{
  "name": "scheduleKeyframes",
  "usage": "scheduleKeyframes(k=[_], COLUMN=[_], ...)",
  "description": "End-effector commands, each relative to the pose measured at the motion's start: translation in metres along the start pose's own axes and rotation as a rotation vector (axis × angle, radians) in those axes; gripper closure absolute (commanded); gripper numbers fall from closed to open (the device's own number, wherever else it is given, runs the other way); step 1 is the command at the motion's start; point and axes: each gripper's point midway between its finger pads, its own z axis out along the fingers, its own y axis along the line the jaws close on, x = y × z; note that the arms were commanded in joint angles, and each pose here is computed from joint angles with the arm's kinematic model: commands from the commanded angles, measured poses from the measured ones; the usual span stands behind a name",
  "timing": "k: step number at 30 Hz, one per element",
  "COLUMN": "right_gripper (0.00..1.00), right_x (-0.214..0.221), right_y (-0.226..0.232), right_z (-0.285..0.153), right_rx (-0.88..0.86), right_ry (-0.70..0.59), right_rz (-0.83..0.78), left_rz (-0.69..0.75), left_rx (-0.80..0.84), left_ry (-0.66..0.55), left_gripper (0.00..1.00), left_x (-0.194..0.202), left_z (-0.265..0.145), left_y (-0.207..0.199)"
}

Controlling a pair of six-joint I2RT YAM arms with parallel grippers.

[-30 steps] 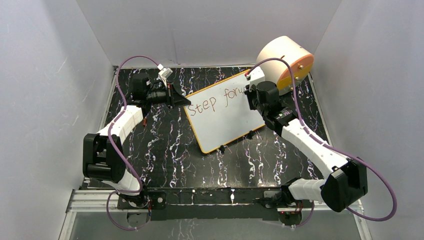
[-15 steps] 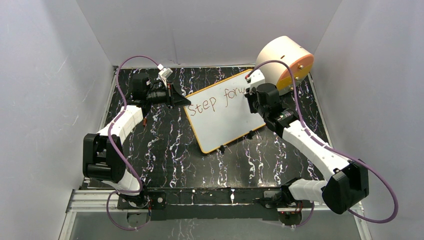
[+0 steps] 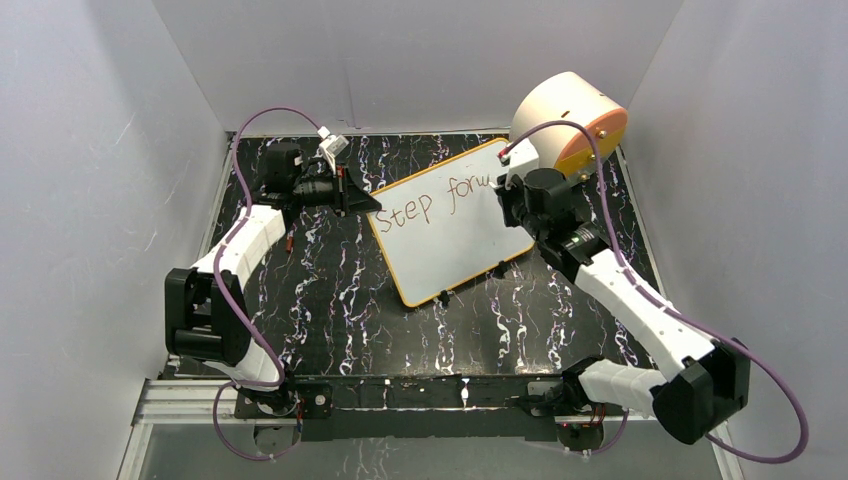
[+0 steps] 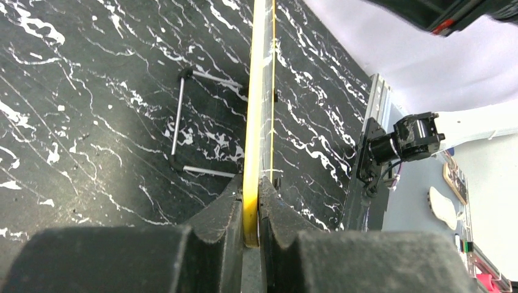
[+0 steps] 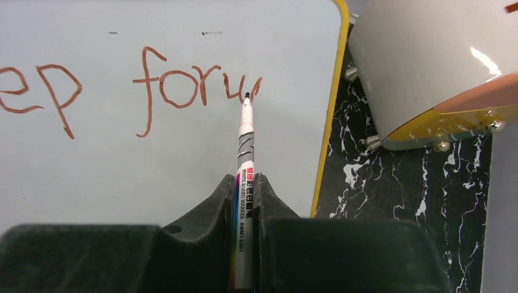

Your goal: Write a sentence on the whiteboard

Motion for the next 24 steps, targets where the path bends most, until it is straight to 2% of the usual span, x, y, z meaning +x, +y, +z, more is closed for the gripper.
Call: scheduleKeyframes(k=[1,4,11,19,24], right_gripper=[1.0,1.0,1.0,1.0,1.0], right_x=[-0.034,-0.035,-0.03,-0.028,-0.03], right_y=[-0.003,-0.004,0.0,-0.001,-0.001], right_z=[-0.026,-0.031,-0.035,-0.042,-0.045], right_rx=[-0.016,-0.018,-0.041,-0.039,-0.043], right_ry=[-0.119,-0.128,-0.125,-0.134,-0.143], right_rz=[0.024,0.025,0.029,0.039,0.042], left_rz=[-0.103,-0.09,-0.054,-0.038,-0.02], left_rx=[-0.175,-0.218,-0.277,-0.255,-0.272], left_ry=[0.258,0.298,0.294,0.283,0.305], left_gripper=[1.0,1.0,1.0,1.0,1.0], left_x=[0.076,0.078,0.061,0.025,0.018], left_z=[-0.006,-0.015,-0.032,-0.035,-0.043], left_y=[0.029,0.029,0.032,0.018,0.015])
